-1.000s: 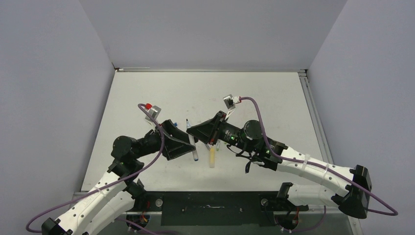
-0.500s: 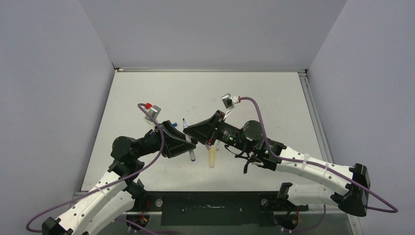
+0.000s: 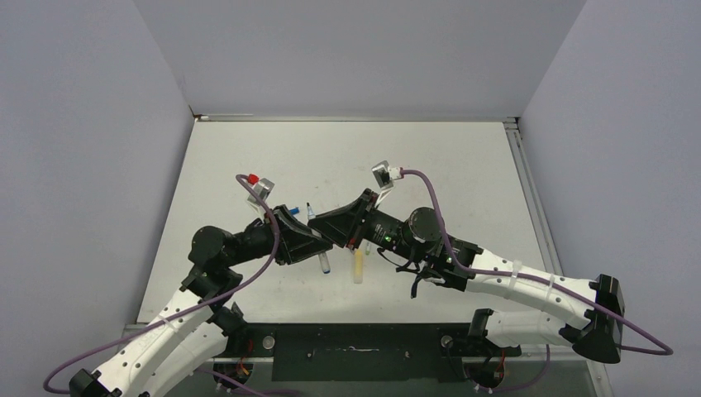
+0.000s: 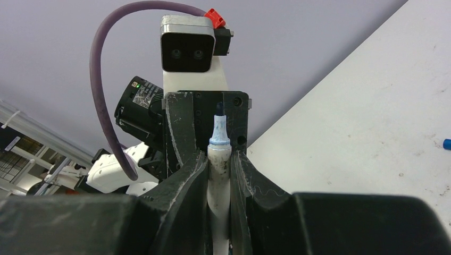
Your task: Insert the pens into the pen caps
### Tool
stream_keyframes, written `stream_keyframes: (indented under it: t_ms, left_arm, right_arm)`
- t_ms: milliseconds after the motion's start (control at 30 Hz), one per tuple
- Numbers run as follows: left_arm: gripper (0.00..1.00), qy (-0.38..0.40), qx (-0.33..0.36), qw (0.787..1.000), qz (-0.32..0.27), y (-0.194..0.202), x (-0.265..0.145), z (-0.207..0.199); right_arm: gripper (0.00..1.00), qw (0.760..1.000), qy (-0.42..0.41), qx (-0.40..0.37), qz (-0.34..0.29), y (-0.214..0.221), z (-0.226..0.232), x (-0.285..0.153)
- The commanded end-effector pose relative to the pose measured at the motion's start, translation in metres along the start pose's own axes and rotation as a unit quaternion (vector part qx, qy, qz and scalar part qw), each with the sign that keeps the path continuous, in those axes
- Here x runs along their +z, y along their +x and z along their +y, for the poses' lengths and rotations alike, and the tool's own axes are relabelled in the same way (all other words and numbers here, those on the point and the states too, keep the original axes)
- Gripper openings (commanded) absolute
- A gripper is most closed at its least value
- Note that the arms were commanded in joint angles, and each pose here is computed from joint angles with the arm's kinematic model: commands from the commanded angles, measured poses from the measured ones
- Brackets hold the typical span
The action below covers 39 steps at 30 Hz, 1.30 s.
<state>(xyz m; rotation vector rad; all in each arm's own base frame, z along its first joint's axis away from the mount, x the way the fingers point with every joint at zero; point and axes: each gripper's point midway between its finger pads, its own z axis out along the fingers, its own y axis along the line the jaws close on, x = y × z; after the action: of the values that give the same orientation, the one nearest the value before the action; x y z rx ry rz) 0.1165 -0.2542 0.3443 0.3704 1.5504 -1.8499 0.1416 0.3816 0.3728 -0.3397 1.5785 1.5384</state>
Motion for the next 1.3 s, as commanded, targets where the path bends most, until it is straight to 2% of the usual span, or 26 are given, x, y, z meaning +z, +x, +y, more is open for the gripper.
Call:
stream_keyframes:
  t_ms: [0, 167, 300, 567, 867, 1067, 1267]
  left_arm:
    - [0.00, -0.037, 0.032, 0.999, -0.003, -0.008, 0.000, 0.005]
    - [0.00, -0.091, 0.044, 0.995, -0.001, -0.009, -0.011, 0.023]
    - [0.00, -0.159, 0.048, 0.986, -0.001, -0.012, -0.027, 0.044]
    - [0.00, -0.330, 0.098, 0.939, -0.007, -0.028, -0.066, 0.087]
    - [0.00, -0.459, 0.157, 0.875, -0.010, -0.044, -0.111, 0.102]
    - [0.00, -0.503, 0.187, 0.843, -0.030, -0.051, -0.135, 0.104]
    - [0.00, -0.518, 0.200, 0.829, -0.071, -0.060, -0.143, 0.109]
  right_arm:
    - [0.07, 0.999, -0.012, -0.021, -0.021, -0.017, 0.018, -0.001]
    - [0.38, 0.998, 0.020, -0.050, -0.020, -0.025, 0.012, -0.009]
    - [0.52, 0.994, 0.070, -0.083, -0.012, -0.032, -0.001, -0.017]
    - [0.62, 0.962, 0.210, -0.174, 0.027, -0.040, -0.049, -0.030]
    - [0.71, 0.893, 0.326, -0.271, 0.152, -0.019, -0.119, -0.029]
    - [0.78, 0.876, 0.316, -0.282, 0.230, -0.006, -0.161, -0.018]
    - [0.81, 0.848, 0.293, -0.301, 0.323, 0.018, -0.196, 0.020]
